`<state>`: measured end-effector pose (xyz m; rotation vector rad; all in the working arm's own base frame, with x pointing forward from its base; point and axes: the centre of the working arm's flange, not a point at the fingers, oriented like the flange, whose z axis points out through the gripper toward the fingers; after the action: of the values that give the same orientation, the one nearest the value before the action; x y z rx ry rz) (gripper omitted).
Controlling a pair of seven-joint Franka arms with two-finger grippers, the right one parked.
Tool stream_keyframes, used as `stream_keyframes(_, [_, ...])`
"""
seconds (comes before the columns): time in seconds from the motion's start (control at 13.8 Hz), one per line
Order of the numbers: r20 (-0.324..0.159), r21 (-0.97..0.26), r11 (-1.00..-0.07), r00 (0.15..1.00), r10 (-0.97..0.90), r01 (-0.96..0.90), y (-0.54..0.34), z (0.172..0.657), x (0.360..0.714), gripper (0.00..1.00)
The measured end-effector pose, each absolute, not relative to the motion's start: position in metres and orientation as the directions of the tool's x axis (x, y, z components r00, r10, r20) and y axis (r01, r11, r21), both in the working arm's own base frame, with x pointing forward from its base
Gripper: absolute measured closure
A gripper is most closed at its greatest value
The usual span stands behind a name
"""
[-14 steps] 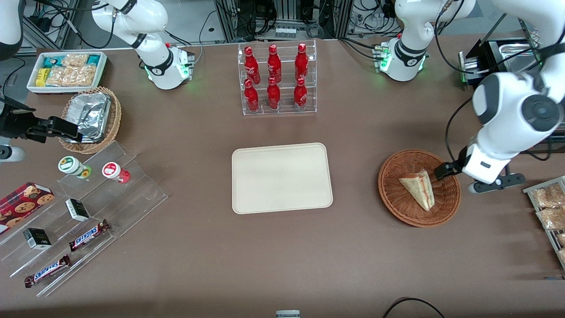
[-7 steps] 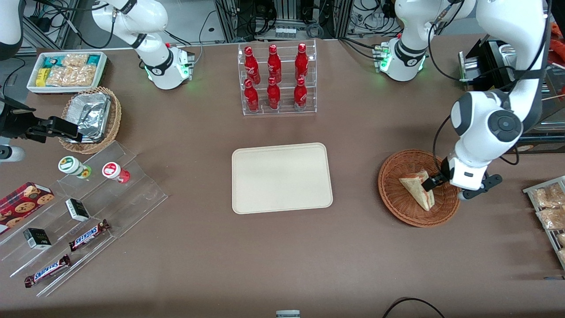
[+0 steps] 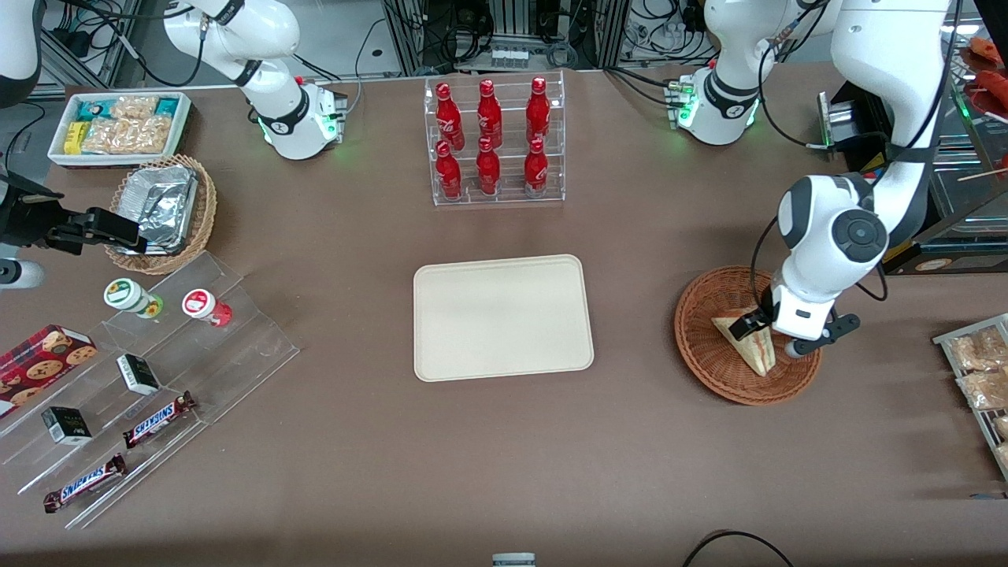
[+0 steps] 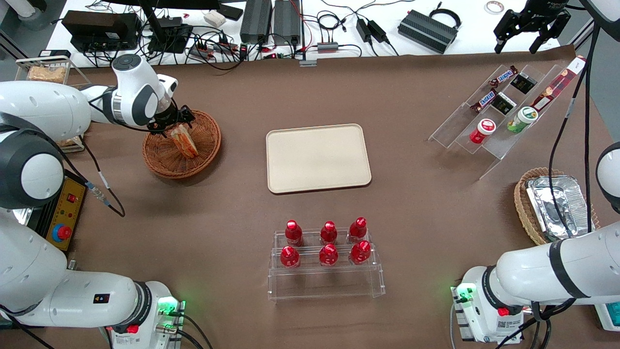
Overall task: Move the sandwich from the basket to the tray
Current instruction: 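Close the left gripper on the wrapped sandwich and lift it, then carry the sandwich with the left gripper over the cream tray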
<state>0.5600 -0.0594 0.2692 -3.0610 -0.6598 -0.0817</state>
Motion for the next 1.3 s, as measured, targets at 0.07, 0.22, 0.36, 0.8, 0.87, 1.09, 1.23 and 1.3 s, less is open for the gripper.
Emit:
stream_keyframes(0.07, [0.047, -0.001, -0.912, 0.911, 0.410, 0.410, -0.061, 0.265, 0.559, 0.02])
stream_keyframes(0.22, [0.037, -0.006, -0.912, 0.911, 0.410, 0.410, -0.061, 0.259, 0.559, 0.17])
stream_keyframes(0.36, [0.034, -0.010, -0.912, 0.912, 0.409, 0.409, -0.060, 0.256, 0.558, 0.41])
stream_keyframes(0.8, [0.077, -0.038, -0.931, 0.930, 0.359, 0.363, -0.061, 0.276, 0.565, 0.74])
stream_keyframes(0.87, [0.077, -0.048, -0.934, 0.934, 0.349, 0.353, -0.065, 0.291, 0.569, 0.75])
stream_keyframes(1.09, [0.056, -0.081, -0.955, 0.958, 0.280, 0.284, -0.113, 0.347, 0.580, 0.83])
stream_keyframes(1.23, [0.051, -0.093, -0.972, 0.976, 0.214, 0.218, -0.162, 0.378, 0.580, 0.85])
stream_keyframes(1.3, [0.046, -0.099, -0.978, 0.982, 0.182, 0.186, -0.186, 0.391, 0.578, 0.85])
